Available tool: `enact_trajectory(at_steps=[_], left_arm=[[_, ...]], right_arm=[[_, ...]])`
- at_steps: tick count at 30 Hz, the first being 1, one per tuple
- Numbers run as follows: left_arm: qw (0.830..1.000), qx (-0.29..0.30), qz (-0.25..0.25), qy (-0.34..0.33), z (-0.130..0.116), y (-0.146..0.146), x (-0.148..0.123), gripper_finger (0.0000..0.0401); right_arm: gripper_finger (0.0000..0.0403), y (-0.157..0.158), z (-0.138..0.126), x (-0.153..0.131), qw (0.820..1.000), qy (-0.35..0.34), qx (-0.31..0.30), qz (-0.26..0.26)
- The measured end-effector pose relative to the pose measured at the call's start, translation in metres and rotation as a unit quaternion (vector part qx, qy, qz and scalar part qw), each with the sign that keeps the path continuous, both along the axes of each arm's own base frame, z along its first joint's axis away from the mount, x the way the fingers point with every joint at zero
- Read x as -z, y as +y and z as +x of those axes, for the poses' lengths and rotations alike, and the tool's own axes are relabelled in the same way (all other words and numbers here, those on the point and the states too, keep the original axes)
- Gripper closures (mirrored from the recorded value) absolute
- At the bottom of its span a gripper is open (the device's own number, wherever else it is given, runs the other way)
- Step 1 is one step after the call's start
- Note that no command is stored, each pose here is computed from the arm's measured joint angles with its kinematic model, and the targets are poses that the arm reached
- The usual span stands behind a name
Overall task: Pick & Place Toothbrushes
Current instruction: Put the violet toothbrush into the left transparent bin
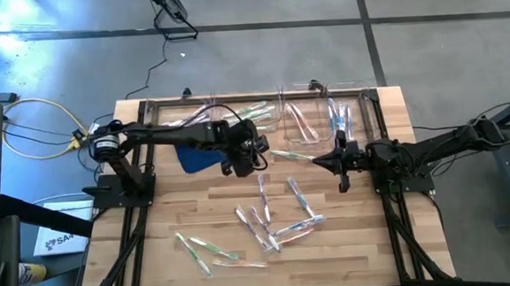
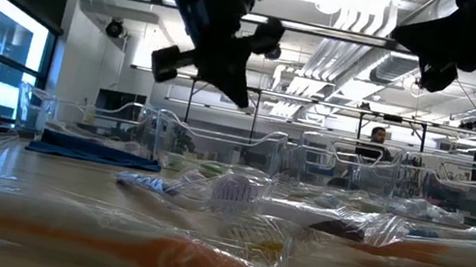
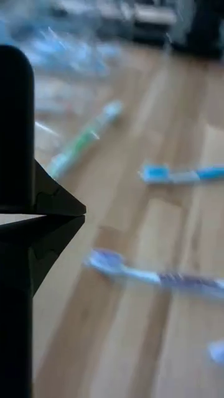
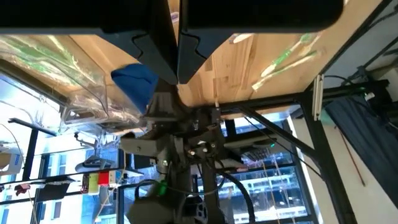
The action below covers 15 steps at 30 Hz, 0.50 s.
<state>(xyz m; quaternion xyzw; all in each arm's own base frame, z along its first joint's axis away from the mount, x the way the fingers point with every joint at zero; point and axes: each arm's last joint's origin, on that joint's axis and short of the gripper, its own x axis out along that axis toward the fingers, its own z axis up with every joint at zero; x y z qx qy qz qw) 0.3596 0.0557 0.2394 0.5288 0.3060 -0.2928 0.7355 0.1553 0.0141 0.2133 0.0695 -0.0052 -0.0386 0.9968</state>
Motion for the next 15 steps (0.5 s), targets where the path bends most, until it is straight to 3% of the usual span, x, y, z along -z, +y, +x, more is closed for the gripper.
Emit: enact_trajectory(at_steps=[6,15], left_arm=[[0.998,0.032,-0.043,0.019,0.006,-0.002,0.017,0.04],[0.999,0.015,-0.043,0.024,0.009,-0.002,0.022,0.0397]], right_arm=[[0.0401,0.0,0.003,0.003,1.0,0.011,0.0,-0.001],[0.0401,0.001,0.006,0.008,1.0,0.027,0.0,-0.004]])
